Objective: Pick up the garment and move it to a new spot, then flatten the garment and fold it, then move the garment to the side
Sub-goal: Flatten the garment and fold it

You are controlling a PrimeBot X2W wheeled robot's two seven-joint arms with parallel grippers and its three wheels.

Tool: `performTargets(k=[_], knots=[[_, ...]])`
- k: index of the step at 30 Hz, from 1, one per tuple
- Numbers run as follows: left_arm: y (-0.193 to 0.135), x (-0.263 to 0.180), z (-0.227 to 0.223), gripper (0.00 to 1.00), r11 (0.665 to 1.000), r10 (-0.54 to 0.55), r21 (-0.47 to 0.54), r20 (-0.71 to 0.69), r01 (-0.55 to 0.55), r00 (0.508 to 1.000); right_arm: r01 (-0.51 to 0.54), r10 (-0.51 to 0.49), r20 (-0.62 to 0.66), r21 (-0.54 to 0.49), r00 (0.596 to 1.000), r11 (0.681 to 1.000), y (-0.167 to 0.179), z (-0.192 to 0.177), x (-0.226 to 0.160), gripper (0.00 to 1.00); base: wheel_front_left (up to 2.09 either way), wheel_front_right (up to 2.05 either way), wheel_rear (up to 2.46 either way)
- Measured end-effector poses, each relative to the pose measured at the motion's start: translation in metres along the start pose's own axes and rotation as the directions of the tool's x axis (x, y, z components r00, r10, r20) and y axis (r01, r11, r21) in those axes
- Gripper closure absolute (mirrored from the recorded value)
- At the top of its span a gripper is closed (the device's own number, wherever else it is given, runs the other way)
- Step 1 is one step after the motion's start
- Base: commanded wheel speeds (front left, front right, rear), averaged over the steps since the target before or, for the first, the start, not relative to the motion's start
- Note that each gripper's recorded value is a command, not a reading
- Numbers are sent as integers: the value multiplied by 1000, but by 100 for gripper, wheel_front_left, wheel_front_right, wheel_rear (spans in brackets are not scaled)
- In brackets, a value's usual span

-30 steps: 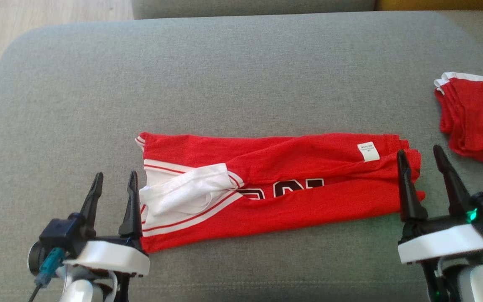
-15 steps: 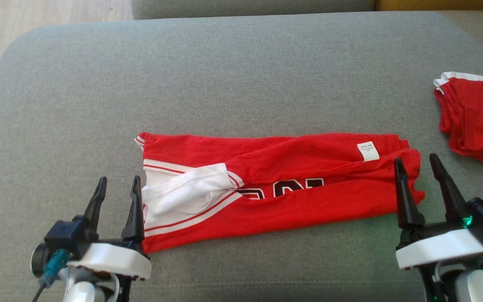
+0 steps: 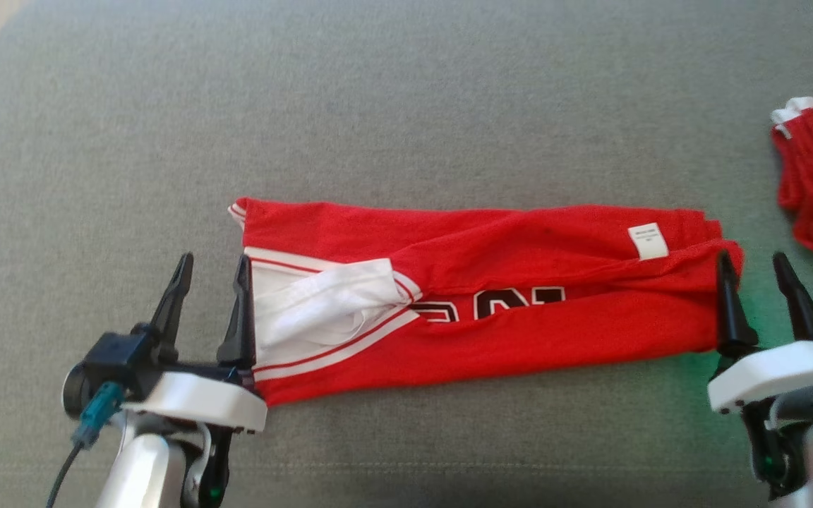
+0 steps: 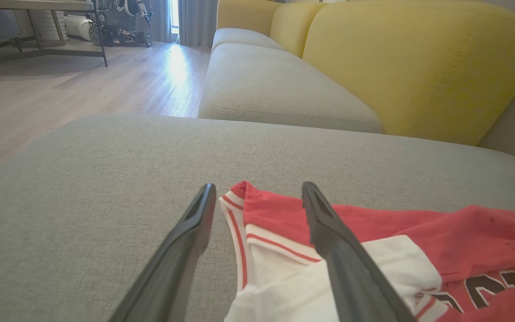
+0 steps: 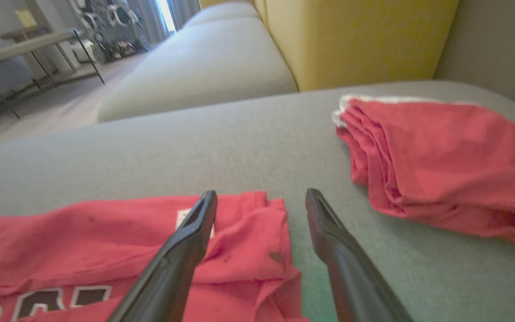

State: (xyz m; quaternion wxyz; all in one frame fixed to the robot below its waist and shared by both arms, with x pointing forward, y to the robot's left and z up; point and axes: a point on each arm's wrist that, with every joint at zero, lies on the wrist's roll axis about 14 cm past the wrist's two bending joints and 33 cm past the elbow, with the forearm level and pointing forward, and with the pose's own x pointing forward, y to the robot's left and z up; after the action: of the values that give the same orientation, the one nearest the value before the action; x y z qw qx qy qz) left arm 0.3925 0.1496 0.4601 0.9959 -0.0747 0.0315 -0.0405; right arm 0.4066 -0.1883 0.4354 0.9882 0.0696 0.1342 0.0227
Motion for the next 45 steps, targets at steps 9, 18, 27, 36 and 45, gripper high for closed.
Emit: performTargets(k=[9, 18, 27, 36, 45], knots=[[5, 8, -11, 0, 1000, 13, -8, -27, -13, 1000, 63, -52, -331, 25, 942, 998, -16, -77, 5, 0, 0, 0, 0], [0, 14, -9, 0, 1000, -7, -10, -20, 7, 1000, 55, -8, -378, 115, 926, 992, -5, -83, 6, 100, 0, 0, 0], [-1, 17, -6, 0, 1000, -11, -7, -9, 11, 1000, 94, -42, -317, 152, 947, 984, -14, -72, 2, 100, 0, 0, 0], [-7, 18, 0, 0, 999, -32, -3, 9, 32, 999, 190, -149, -262, 141, 954, 971, -50, -54, -14, 100, 0, 0, 0], [-7, 13, 13, 0, 1000, -30, -2, 45, 30, 999, 46, -40, -69, 93, 997, 995, -12, 12, -8, 100, 0, 0, 0]])
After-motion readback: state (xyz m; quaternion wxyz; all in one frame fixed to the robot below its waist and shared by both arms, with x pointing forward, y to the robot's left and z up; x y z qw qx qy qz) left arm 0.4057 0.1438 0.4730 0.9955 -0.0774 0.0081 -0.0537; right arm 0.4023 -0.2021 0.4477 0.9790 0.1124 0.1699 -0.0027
